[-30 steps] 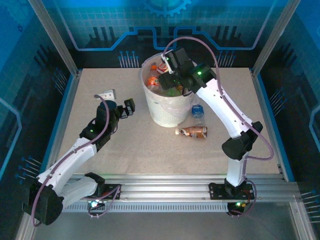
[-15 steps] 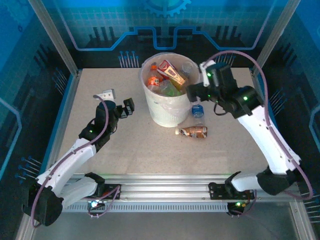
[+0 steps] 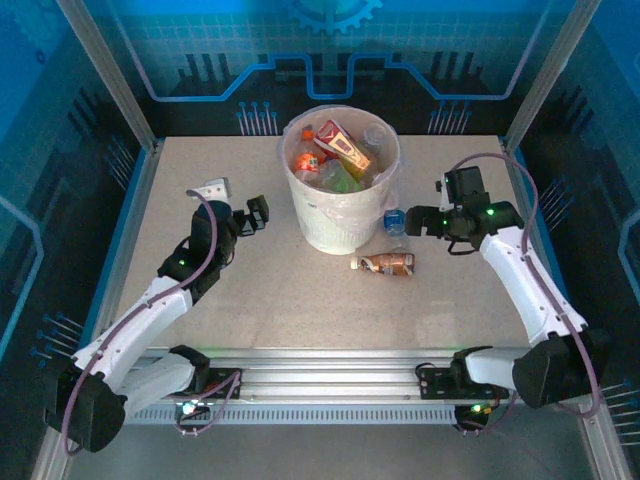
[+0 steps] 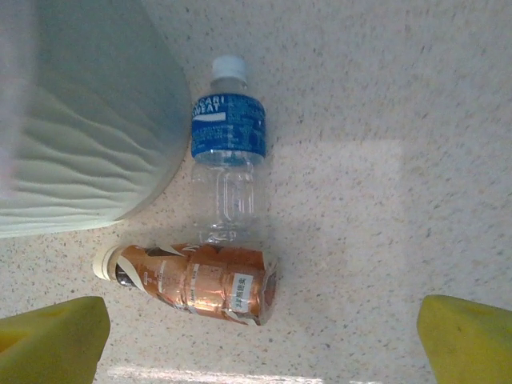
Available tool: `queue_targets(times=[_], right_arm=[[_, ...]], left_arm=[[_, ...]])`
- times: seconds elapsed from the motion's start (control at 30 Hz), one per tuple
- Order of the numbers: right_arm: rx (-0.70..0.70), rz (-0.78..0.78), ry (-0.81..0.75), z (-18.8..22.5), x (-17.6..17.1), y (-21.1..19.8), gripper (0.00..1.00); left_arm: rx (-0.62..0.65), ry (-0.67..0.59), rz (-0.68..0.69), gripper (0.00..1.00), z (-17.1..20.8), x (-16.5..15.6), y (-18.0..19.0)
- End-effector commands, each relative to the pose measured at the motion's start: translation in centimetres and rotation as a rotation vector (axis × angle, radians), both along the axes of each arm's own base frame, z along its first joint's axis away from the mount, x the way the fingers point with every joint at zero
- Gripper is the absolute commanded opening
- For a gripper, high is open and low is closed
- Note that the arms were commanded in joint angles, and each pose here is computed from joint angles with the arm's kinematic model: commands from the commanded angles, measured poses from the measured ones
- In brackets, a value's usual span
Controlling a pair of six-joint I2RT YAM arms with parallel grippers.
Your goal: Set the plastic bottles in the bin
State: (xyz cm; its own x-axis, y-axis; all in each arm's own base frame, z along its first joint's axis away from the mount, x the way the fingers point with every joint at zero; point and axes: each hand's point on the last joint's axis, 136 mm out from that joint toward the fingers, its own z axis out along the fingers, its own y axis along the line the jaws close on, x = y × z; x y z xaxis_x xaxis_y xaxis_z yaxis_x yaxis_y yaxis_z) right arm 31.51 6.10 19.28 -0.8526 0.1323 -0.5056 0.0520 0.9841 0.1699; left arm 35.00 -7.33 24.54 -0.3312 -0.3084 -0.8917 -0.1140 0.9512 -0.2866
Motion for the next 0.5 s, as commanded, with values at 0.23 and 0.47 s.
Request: queue_targets(times=[0.23, 0.47], right_arm=[[0.156, 0.014, 0.094, -6.0, 4.6, 1.4, 0.96], [0.156, 0.022, 0.157, -9.0, 6.8, 1.7, 0.93]], left_arm=[[-0.003, -0.009, 0.021, 0.99, 0.1, 0.6, 0.3], [-0.001, -0.004, 0.021, 0.99, -0.1, 0.6, 0.3]])
